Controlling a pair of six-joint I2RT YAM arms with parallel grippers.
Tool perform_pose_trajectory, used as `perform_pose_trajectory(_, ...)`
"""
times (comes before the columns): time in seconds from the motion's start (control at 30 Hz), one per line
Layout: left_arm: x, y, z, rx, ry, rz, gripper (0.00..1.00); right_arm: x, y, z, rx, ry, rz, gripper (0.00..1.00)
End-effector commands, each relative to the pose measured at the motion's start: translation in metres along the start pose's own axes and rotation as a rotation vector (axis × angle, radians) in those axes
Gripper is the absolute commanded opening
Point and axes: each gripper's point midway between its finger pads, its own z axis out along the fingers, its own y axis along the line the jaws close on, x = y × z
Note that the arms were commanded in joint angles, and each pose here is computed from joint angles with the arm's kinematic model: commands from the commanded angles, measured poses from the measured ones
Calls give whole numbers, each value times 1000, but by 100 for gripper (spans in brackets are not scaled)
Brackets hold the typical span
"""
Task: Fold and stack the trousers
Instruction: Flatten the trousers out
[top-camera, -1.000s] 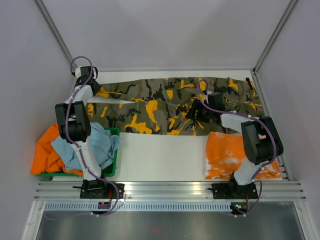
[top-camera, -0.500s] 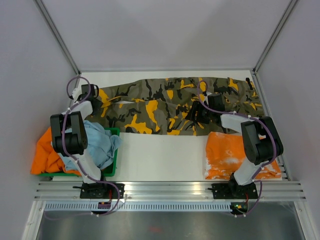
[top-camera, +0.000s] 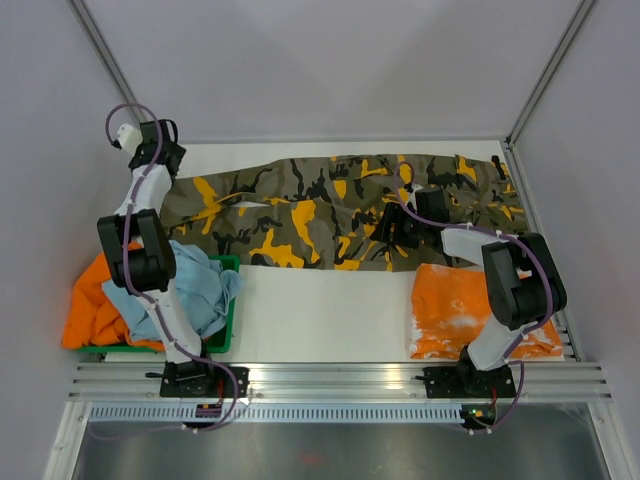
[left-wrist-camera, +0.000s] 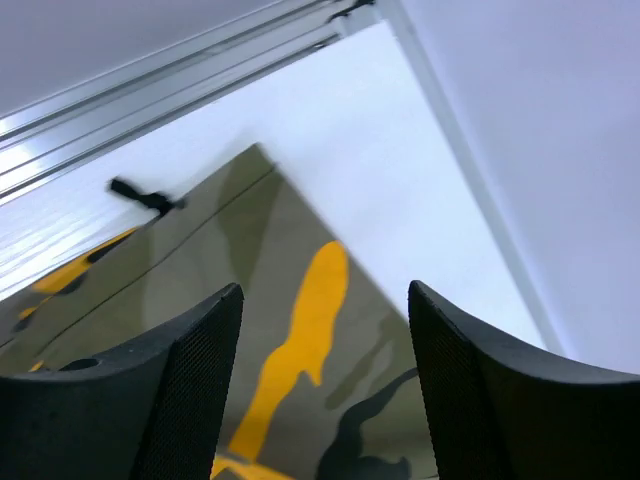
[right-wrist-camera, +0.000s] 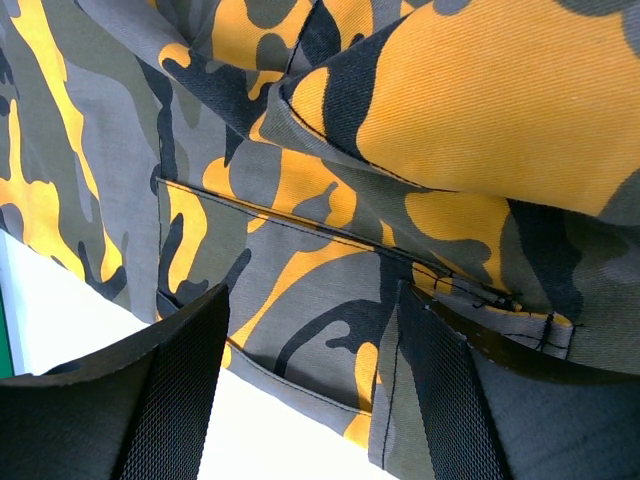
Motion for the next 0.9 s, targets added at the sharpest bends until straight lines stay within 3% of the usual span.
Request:
perform_pose_trajectory(0.0, 30, -1, 20, -20, 128, 79, 69, -13, 8, -2, -16, -41, -5, 76)
perform_pose_trajectory(0.1, 46, -7, 33, 9, 180, 100, 46, -15, 7, 1, -9, -41, 9, 75)
perform_pose_trajectory(0.13, 60, 0, 43, -13, 211, 117, 30, -22, 9, 2, -8, -59, 9, 75)
perform_pose_trajectory(0.23, 78, 5, 50, -12, 270, 140, 3, -47, 14, 4, 5, -120, 40, 75)
perform_pose_trajectory(0.5, 122, -15, 76, 75, 419, 98, 2, -119, 29, 33, 23, -201, 72, 74)
perform_pose_trajectory(0.87, 150, -44, 116, 122, 490, -43, 2, -118, -8, 80, 171, -206, 109, 74)
